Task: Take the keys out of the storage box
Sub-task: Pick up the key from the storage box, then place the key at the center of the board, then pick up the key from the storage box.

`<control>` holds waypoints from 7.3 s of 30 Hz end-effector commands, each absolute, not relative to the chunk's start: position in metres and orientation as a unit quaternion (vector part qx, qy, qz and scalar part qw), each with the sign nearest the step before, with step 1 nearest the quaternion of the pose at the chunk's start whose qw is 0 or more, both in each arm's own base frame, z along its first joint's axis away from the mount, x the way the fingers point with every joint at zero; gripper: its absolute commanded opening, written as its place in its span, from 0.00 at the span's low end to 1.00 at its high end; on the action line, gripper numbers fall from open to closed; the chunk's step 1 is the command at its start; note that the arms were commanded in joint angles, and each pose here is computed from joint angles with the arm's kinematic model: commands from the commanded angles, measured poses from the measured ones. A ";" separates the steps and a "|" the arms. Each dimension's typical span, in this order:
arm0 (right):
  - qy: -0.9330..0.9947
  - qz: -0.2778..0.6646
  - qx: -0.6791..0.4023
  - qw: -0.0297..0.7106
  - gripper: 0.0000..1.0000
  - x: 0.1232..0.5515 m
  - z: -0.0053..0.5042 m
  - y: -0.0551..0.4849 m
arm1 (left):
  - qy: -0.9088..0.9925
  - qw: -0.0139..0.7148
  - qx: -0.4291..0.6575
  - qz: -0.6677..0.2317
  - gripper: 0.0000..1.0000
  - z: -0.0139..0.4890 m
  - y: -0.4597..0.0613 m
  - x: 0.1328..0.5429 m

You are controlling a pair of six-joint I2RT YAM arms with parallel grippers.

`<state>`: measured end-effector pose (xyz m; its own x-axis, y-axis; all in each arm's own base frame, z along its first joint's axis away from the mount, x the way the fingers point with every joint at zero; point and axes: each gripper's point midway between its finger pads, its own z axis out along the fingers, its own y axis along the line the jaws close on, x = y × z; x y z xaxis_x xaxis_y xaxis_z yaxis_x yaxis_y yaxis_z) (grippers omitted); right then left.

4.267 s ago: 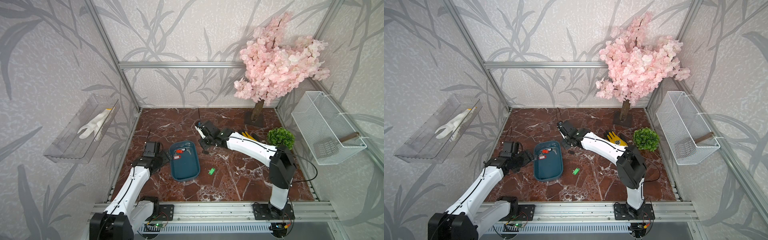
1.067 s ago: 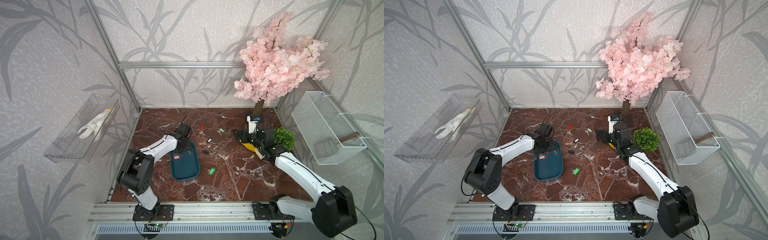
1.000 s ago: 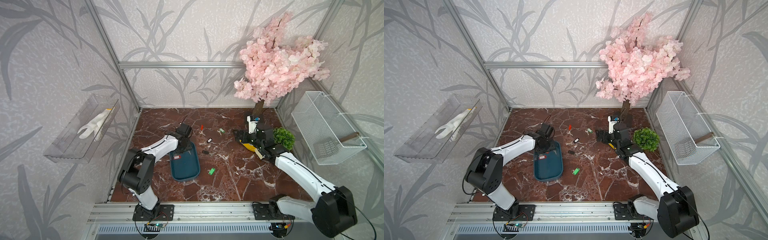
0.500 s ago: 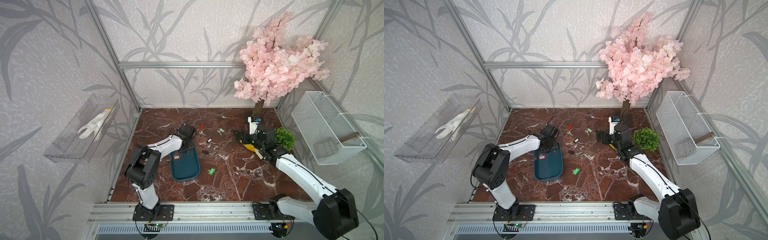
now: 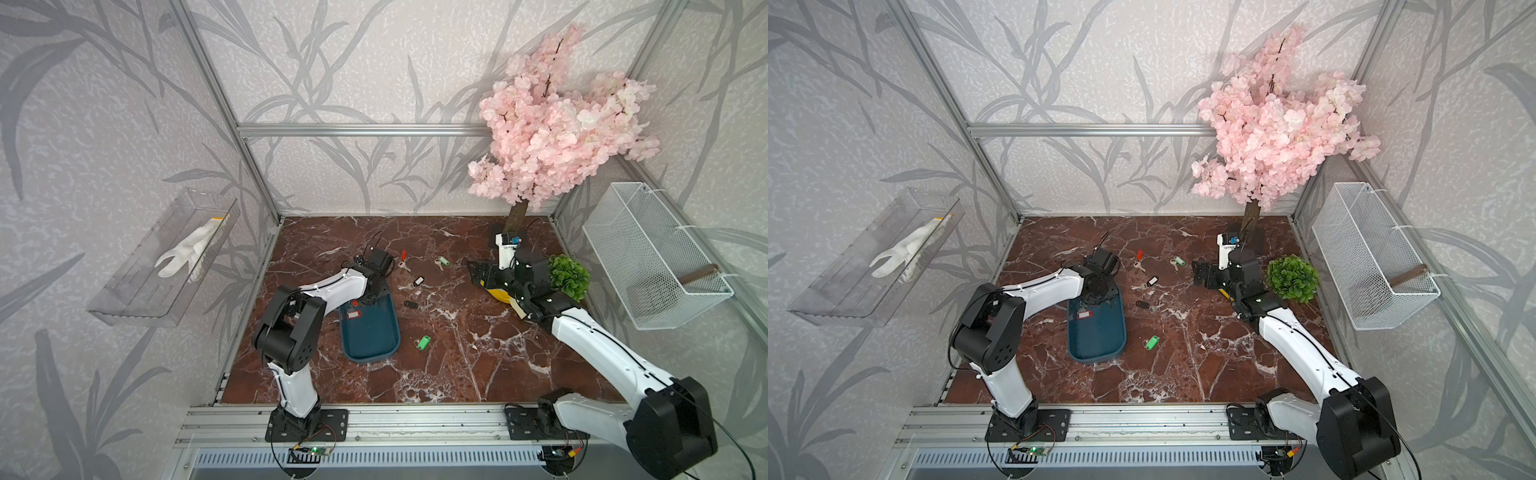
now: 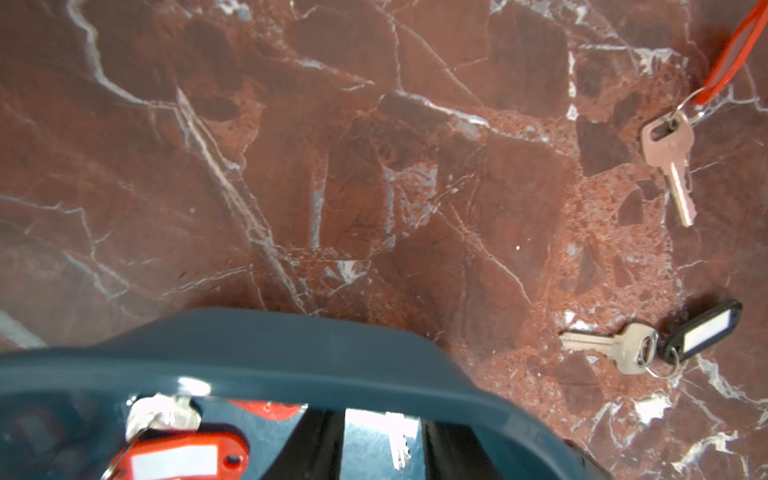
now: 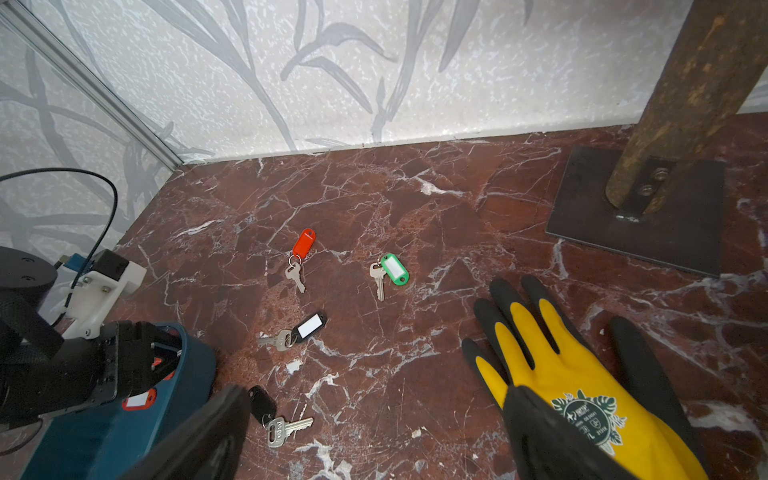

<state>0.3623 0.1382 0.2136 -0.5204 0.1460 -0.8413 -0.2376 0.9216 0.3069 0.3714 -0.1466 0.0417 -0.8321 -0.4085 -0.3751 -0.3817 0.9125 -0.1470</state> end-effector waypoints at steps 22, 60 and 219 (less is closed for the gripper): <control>0.847 0.193 -0.023 0.495 0.99 0.363 0.214 0.134 | 0.960 0.198 -0.200 -0.006 0.08 0.032 -0.142 0.373; 0.840 0.143 0.043 0.522 0.99 0.338 0.249 0.087 | 0.908 0.404 0.055 -0.093 0.00 0.233 -0.228 0.331; 0.871 0.095 0.085 0.474 0.99 0.331 0.204 0.059 | 0.981 0.119 -0.081 0.131 0.38 0.056 -0.078 0.329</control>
